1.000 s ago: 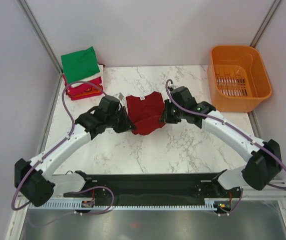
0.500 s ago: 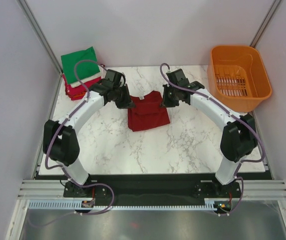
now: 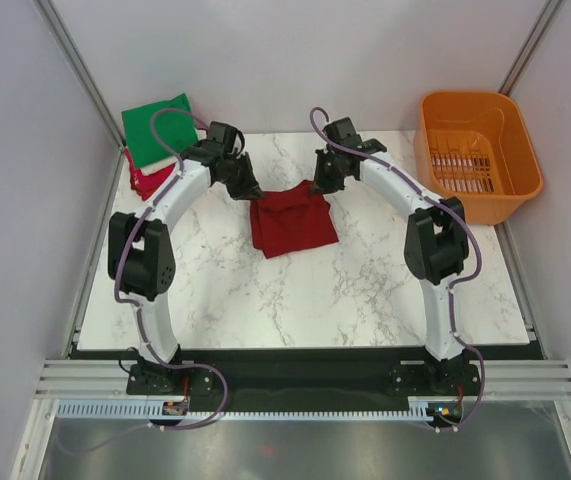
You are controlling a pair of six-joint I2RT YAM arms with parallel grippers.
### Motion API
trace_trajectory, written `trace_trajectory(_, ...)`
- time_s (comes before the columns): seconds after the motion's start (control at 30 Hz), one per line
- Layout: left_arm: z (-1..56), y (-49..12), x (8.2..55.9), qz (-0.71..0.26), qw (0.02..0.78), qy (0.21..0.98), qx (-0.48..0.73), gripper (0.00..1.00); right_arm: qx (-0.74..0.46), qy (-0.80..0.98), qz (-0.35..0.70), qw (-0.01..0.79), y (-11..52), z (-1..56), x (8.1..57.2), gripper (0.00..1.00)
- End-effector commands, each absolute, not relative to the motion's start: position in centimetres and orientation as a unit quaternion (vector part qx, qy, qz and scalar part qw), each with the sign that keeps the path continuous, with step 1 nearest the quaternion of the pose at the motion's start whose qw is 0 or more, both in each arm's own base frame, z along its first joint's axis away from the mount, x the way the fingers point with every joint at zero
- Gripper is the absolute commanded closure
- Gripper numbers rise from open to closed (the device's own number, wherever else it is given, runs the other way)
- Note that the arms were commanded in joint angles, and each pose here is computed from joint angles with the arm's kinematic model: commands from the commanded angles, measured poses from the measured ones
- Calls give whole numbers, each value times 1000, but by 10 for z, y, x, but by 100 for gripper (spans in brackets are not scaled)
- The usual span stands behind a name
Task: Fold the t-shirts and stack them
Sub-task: Fold the tshirt
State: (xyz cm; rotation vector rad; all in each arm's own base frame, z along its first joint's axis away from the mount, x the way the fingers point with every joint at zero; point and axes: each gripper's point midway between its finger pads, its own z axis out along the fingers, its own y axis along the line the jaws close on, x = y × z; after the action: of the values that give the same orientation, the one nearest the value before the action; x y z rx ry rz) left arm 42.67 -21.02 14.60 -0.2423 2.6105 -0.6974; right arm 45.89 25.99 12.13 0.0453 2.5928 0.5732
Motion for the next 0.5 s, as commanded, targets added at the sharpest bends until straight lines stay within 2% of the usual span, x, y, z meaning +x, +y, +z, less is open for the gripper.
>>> trace_trajectory(0.0,139,-202,447,-252,212,941,-81,98,23,941,230,247,268,120,488,84)
trace_trajectory(0.03,133,-200,451,-248,209,942,-84,98,26,936,238,259,271,128,500,63)
trace_trajectory(0.07,125,-200,459,-245,207,943,-84,92,36,939,227,258,267,123,505,54)
trace_trajectory(0.1,116,-199,465,-242,203,945,-82,79,45,941,218,254,266,111,512,40)
trace_trajectory(0.13,109,-197,471,-236,201,947,-80,67,55,939,214,265,263,114,521,15)
trace_trajectory(0.17,102,-194,475,-228,197,950,-87,49,66,938,209,269,261,113,525,7)
trace_trajectory(0.2,92,-190,483,-229,191,950,-94,1,72,938,197,275,258,109,530,2)
trace_trajectory(0.27,93,-188,490,-225,198,949,-96,0,85,935,186,289,249,115,536,2)
trace_trajectory(0.47,156,-175,504,-210,278,933,-83,0,94,914,127,373,215,164,535,2)
